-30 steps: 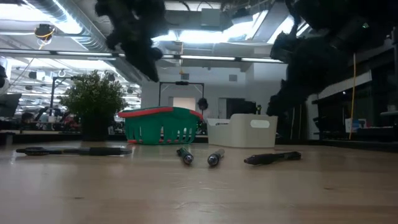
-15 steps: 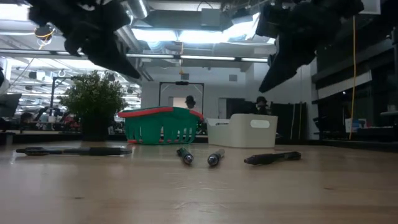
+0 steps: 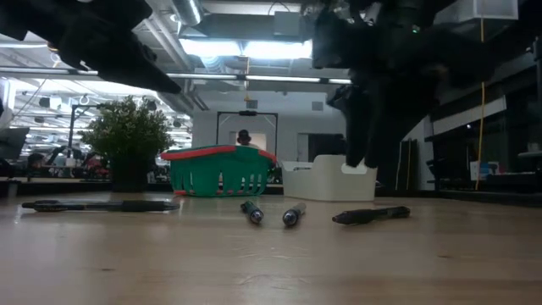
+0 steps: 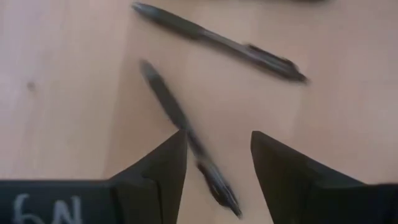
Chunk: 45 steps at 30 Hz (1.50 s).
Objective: Sort pens & pencils
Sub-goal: Put the black pen into the white bin
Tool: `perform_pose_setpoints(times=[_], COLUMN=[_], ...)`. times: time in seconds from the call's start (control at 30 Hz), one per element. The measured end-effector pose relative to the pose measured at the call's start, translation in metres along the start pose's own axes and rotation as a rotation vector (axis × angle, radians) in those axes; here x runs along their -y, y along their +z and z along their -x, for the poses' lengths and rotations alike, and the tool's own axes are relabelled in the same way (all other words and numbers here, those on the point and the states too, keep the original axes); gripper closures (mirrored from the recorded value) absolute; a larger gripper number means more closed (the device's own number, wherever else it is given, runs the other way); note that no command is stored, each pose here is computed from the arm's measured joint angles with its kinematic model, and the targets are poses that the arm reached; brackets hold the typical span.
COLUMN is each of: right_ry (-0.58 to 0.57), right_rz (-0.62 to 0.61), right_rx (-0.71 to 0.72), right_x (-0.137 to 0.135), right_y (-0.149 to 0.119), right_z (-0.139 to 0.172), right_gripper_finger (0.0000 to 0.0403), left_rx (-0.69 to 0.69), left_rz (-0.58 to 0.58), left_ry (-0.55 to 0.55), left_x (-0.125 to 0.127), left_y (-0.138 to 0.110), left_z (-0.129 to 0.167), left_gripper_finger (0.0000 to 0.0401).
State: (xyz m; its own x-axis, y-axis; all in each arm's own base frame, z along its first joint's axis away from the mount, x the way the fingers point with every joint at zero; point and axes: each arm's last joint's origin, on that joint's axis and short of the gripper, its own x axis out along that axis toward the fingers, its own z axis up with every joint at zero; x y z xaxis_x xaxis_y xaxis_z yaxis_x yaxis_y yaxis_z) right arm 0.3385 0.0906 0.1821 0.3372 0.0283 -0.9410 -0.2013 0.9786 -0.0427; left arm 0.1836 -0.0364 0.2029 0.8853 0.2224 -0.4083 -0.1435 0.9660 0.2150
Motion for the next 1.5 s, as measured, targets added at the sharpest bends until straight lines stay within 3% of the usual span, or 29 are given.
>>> perform_pose_setpoints(times=[0.23,0.8,0.97,1.13,1.33,1.5], right_ry=[0.047,0.072,0.057,0.054,0.076,0.101], right_rz=[0.028,0.024,-0.019,-0.13,-0.144,-0.074], right_rx=[-0.097,-0.229,-0.228,-0.232,-0.234,-0.237], right_x=[-0.01,-0.021,-0.02,-0.008,0.0,0.007], right_y=[0.012,-0.005,-0.005,-0.005,-0.004,0.004], right_z=[-0.026,-0.057,-0.061,-0.062,-0.062,-0.057], right_gripper_finger=[0.0223,0.0225,0.0265,0.0369,0.0374,0.0374], left_rx=[0.003,0.028,0.028,0.027,0.026,0.007], left_rz=[-0.014,-0.027,-0.025,-0.025,-0.027,-0.043], left_ry=[0.065,0.016,0.014,0.012,0.012,0.012], left_x=[0.004,0.014,0.014,0.014,0.014,0.014], left_y=[0.0,0.001,0.001,0.001,0.001,-0.001], left_z=[0.003,0.008,0.008,0.008,0.008,0.008], left_gripper_finger=[0.0399,0.0399,0.039,0.0388,0.0387,0.0387])
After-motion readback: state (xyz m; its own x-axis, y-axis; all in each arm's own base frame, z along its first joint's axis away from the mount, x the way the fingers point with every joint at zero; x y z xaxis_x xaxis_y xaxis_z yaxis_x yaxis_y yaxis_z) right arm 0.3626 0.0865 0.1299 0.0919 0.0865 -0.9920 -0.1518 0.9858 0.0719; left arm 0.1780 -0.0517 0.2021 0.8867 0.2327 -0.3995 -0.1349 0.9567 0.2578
